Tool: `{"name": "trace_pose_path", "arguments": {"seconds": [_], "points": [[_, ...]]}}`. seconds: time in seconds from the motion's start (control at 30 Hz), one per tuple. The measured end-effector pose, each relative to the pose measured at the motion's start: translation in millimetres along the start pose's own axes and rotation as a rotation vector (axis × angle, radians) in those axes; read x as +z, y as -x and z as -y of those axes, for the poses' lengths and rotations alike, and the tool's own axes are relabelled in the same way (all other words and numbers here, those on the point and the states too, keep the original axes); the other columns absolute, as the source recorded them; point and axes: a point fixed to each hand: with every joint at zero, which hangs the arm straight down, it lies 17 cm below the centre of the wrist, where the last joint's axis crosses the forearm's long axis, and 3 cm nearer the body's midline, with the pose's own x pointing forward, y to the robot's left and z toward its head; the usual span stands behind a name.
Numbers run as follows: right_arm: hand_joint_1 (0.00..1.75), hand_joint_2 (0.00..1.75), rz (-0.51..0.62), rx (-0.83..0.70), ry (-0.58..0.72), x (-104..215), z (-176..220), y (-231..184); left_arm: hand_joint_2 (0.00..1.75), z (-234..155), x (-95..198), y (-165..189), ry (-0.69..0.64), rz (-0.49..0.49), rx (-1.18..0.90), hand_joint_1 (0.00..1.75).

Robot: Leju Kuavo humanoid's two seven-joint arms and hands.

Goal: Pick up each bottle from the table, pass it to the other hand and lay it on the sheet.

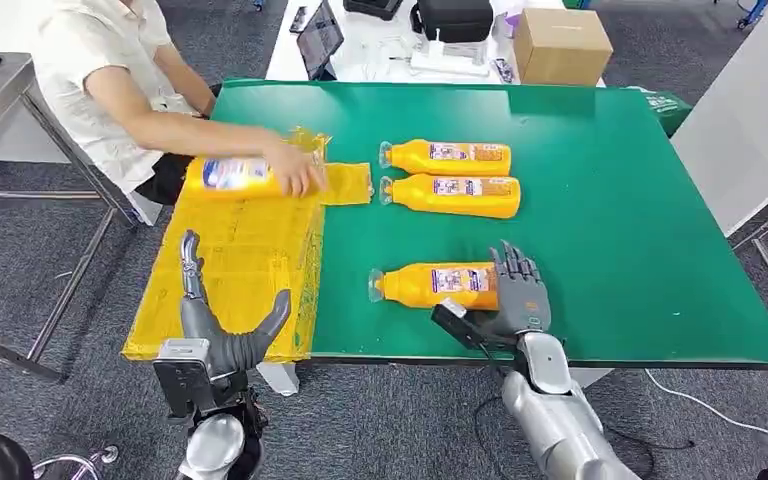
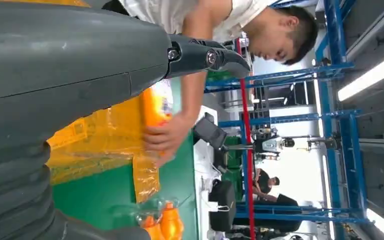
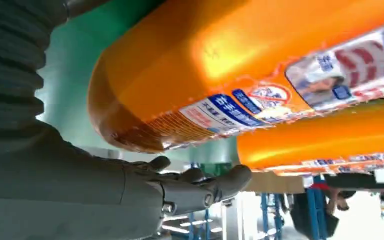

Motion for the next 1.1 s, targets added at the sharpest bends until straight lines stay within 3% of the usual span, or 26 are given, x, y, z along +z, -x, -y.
{"name": "trace_pose_path", "arguments": {"seconds": [0.23,0.27,0.3,0.6,0.8,1.1], "points": [[0.03,1.75,-0.054,0.012,-0.109,-13.4,-9.5,15.9,1.75,1.8,0.2,2.1,0.01,-0.012,0.001,0.0],[1.4,1.75,-0.052,0.016,-0.115,-14.1,-10.2,16.0,1.75,1.8,0.2,2.2,0.01,-0.013,0.001,0.0],[1.73,1.75,-0.051,0.02,-0.121,-14.7,-10.8,16.7,1.75,1.8,0.2,2.3,0.01,-0.014,0.001,0.0],[1.75,1.75,-0.036,-0.068,-0.186,-12.4,-22.2,20.3,1.75,4.5,0.6,1.9,0.021,-0.014,0.01,0.0],[1.75,1.75,0.147,-0.483,-0.213,0.3,-22.3,-18.2,1.75,10.8,2.8,9.0,0.039,-0.077,0.117,0.0],[1.75,1.75,0.217,-0.782,-0.229,23.2,-21.3,-46.2,1.75,22.5,8.2,28.8,0.072,-0.202,0.243,0.0]]}}
